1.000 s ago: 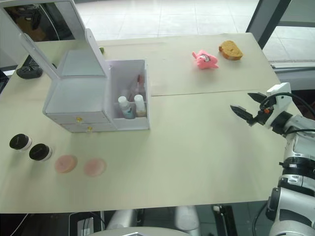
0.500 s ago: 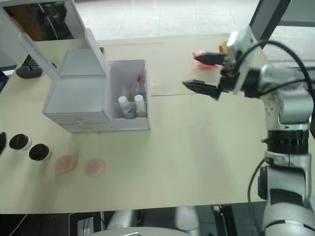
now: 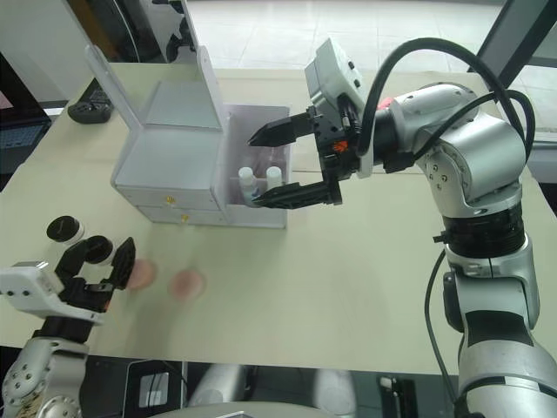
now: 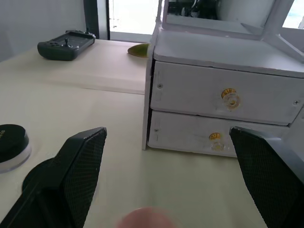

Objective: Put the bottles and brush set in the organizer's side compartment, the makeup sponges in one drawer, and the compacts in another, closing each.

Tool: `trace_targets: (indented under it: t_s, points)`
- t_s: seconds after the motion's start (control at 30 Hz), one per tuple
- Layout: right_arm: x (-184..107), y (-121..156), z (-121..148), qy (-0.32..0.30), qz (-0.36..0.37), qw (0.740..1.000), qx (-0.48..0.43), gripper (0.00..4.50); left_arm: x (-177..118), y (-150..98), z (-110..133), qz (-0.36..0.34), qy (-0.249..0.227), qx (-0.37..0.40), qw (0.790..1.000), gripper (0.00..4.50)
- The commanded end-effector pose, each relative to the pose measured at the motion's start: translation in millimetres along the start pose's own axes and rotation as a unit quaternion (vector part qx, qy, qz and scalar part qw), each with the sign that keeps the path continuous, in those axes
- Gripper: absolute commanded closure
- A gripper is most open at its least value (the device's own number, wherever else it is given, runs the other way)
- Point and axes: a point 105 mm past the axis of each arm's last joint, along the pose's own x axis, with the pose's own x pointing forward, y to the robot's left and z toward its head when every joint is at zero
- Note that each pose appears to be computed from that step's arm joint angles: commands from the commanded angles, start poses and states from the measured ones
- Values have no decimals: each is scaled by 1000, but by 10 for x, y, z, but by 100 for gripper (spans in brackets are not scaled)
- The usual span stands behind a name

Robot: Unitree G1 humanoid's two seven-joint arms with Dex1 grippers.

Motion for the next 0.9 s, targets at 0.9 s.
trace_targets:
  t_s: [0.9]
  points:
    - [-37, -123, 88, 9, -125, 991, 45, 0, 662, -431, -62, -36, -14, 3, 999, 124]
